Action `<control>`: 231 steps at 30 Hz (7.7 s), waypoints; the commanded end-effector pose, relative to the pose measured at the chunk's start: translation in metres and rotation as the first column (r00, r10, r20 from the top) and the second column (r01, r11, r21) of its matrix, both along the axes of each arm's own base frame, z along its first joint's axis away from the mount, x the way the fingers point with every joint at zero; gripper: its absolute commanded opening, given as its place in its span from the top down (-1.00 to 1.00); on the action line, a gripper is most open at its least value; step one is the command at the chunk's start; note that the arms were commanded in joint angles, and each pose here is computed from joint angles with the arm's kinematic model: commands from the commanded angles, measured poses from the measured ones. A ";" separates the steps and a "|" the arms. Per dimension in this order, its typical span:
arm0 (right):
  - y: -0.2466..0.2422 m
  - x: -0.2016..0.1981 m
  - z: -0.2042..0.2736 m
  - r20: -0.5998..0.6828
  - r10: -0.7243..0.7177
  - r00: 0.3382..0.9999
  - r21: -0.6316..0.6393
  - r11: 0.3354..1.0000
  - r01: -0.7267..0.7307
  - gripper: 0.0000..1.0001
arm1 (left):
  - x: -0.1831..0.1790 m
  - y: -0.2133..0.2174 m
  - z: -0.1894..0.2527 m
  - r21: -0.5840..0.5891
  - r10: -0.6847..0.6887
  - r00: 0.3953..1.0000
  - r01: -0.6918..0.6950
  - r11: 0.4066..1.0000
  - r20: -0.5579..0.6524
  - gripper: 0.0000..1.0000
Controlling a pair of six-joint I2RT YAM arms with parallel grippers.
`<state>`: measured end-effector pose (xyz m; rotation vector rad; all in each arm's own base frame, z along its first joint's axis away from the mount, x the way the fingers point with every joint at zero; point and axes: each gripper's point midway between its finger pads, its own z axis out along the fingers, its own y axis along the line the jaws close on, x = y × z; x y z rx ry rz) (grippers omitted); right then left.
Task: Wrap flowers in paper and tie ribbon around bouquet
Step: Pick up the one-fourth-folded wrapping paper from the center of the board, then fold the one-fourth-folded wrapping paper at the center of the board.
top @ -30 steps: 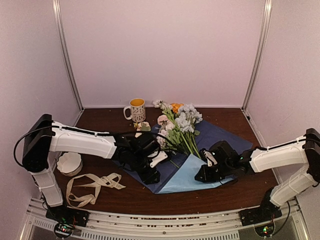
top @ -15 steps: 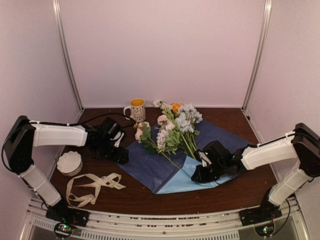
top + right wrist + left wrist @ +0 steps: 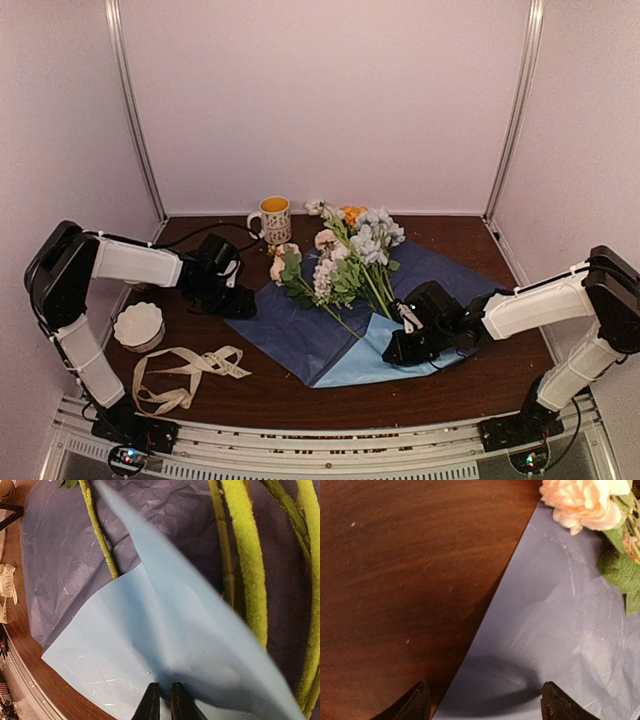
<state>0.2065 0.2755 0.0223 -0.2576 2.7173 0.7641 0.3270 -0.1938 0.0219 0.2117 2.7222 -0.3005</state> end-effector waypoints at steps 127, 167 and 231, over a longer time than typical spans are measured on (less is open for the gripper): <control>0.066 -0.038 0.044 0.381 0.209 0.900 -0.091 0.978 -0.189 1.00 | 0.046 -0.197 0.144 -0.346 -0.180 0.960 0.246 0.905 0.213 0.29; 0.005 -0.007 0.014 -0.045 -0.187 0.981 0.324 0.926 0.192 1.00 | 0.017 -0.125 0.238 0.274 -0.653 0.473 0.644 0.715 0.592 -0.42; 0.087 -0.093 0.074 -0.068 0.196 0.978 0.475 0.869 -0.141 1.00 | 0.055 -0.148 0.221 0.190 -0.567 0.508 0.614 0.767 0.648 1.00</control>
